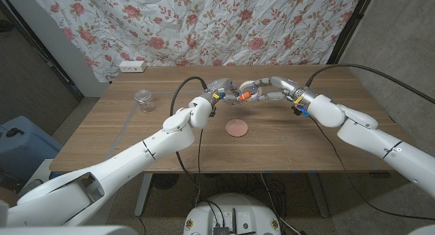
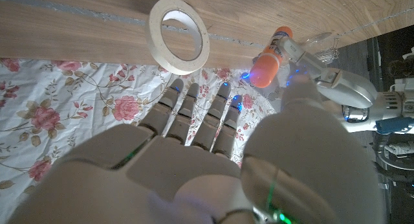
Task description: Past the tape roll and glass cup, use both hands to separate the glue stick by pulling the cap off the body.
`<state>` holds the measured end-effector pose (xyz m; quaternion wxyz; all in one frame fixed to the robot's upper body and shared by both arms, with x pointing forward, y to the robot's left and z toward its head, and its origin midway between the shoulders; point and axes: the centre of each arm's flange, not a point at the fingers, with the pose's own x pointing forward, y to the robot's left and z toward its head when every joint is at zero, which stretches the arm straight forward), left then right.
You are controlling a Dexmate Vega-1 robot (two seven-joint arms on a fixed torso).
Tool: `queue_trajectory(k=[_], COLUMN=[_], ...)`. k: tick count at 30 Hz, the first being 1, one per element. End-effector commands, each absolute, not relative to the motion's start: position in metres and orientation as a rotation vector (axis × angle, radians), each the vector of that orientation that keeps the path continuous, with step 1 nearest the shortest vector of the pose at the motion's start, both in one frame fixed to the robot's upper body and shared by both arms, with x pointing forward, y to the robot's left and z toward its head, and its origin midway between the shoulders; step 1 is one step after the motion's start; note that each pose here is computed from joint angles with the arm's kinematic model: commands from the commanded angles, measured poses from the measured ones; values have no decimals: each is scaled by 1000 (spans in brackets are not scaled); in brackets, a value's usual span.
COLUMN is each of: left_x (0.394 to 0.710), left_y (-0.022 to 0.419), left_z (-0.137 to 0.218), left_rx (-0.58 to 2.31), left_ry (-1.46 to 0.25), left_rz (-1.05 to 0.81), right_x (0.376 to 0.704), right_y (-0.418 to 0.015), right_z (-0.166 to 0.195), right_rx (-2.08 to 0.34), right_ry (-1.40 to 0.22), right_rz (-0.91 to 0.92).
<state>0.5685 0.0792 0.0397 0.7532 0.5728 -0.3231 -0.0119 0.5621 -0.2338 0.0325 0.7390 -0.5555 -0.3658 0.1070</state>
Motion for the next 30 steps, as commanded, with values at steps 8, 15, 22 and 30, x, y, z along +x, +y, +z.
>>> queue_trajectory(k=[8, 15, 22, 30], left_x=[565, 563, 561, 559], left_y=[80, 78, 78, 81], left_z=[38, 38, 36, 36], left_rx=[1251, 1251, 1249, 1249], left_ry=[-717, -719, -718, -727], left_rz=[-22, -23, -19, -19], right_x=[559, 558, 555, 551], right_y=[-217, -213, -210, -208], right_z=[31, 30, 30, 26], right_rx=[-1225, -1230, -1236, -1232], right_ry=[-820, -823, -833, -839], right_rz=[227, 218, 204, 173])
